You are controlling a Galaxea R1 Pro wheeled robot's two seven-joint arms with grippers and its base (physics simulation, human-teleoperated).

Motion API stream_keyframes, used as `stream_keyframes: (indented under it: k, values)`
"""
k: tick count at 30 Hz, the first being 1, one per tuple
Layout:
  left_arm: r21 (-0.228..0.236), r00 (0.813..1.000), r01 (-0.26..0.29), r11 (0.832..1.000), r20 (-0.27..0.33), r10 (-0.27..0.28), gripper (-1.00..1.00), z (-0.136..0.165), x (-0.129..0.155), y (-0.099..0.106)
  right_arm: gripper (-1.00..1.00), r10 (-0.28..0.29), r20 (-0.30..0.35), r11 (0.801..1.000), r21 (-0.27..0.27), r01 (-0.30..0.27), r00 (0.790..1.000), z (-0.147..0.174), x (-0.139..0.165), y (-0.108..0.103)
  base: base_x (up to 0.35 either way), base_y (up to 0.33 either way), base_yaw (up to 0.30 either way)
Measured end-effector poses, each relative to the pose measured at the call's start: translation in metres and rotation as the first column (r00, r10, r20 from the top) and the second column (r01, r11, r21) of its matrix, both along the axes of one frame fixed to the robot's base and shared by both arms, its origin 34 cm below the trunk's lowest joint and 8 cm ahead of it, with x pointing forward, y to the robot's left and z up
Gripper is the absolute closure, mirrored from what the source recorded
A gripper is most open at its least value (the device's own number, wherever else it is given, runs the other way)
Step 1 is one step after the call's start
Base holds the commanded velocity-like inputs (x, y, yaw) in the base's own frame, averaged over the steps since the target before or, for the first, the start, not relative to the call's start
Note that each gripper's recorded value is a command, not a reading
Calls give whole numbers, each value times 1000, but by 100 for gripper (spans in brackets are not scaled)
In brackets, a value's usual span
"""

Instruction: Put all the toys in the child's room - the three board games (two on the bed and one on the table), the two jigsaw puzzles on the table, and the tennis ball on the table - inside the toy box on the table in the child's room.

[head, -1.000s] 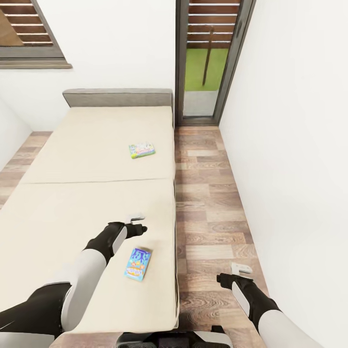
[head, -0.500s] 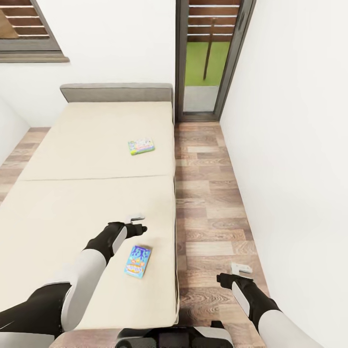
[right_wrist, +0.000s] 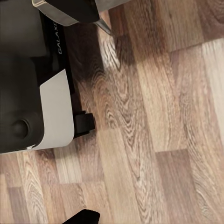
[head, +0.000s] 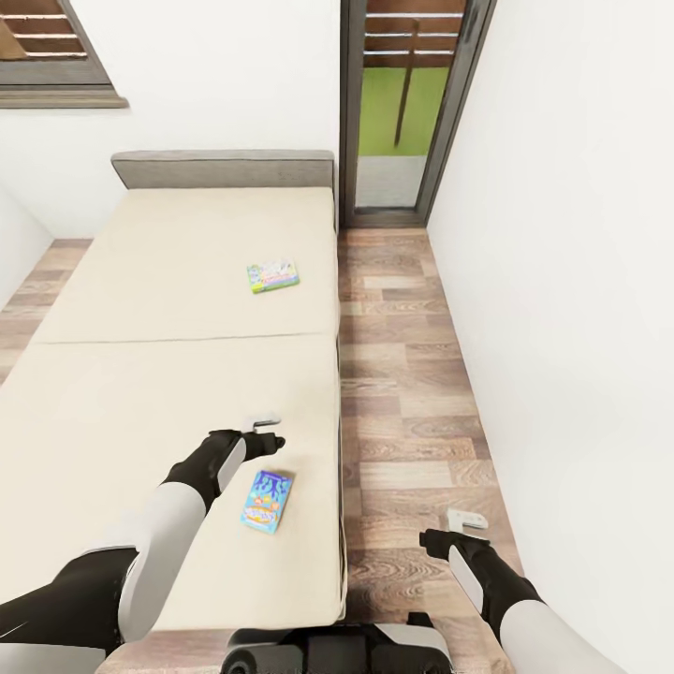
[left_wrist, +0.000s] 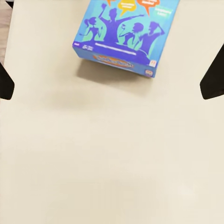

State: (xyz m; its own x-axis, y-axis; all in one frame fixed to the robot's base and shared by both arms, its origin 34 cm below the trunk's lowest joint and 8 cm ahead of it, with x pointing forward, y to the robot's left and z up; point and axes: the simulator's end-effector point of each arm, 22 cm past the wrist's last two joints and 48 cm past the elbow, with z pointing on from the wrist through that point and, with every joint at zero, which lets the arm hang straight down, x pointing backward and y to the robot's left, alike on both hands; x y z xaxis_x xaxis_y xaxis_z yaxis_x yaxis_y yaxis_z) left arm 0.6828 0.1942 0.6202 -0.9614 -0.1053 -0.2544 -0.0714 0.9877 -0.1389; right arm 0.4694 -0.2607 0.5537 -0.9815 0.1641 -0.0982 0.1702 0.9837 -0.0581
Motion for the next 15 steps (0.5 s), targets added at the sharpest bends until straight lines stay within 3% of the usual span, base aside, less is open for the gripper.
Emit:
stream_keyframes:
  k: [15]
  values:
    - [1, 1000, 0, 1000, -18, 0, -100, -14, -8, 0, -100, 1, -25, 1000, 1, -1, 1000, -9, -11, 1, 0, 0, 0]
